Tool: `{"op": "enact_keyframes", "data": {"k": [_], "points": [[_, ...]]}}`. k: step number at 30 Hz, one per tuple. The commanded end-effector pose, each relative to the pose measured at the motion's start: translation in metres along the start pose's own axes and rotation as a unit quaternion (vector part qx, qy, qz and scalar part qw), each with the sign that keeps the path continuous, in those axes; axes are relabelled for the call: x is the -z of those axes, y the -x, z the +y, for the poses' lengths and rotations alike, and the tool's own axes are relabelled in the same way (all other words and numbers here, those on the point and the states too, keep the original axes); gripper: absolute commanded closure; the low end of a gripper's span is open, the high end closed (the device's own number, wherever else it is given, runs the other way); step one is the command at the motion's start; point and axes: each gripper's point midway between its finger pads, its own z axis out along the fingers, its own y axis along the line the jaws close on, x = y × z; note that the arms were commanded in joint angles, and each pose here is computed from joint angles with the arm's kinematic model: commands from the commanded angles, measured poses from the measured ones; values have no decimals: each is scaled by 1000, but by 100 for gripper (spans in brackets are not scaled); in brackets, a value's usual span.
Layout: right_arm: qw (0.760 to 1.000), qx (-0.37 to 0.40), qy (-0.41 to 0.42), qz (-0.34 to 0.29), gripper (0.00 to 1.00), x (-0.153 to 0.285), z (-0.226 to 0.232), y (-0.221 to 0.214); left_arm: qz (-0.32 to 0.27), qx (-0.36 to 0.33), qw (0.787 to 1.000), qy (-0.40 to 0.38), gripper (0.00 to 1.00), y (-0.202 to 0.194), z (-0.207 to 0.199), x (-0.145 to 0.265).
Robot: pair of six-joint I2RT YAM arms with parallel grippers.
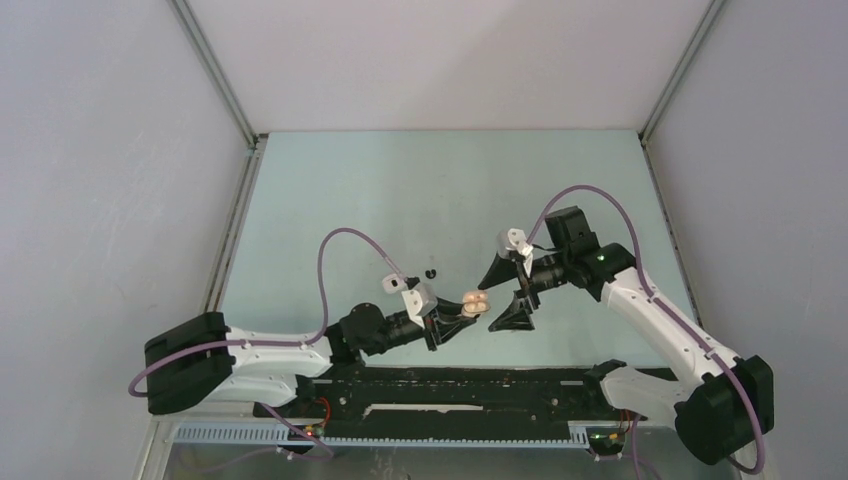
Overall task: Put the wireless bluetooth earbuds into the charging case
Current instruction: Close the charging case with the earbuds inside, then place the charging case with the earbuds at the center of the board.
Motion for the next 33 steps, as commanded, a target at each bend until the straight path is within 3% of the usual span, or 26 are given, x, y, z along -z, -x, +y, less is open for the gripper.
{"op": "enact_keyframes", "data": {"k": [1,10,16,20,26,33], "points": [[1000,26,0,11,1,-3,-1,1,-35,-6,999,-8,100,27,-4,-12],[996,94,-6,-11,1,15,25,22,-32,77,991,106,100,15,44,-12],[989,54,-134,-11,4,29,-31,24,-5,112,989,98,100,-6,39,-7],[982,15,-189,19,6,30,-68,5,13,137,981,135,100,-17,49,0],[969,2,-243,38,5,36,-90,-2,83,153,952,252,100,-30,87,10],[956,1,-292,40,5,49,-104,0,122,230,926,272,100,-46,114,-6]]}}
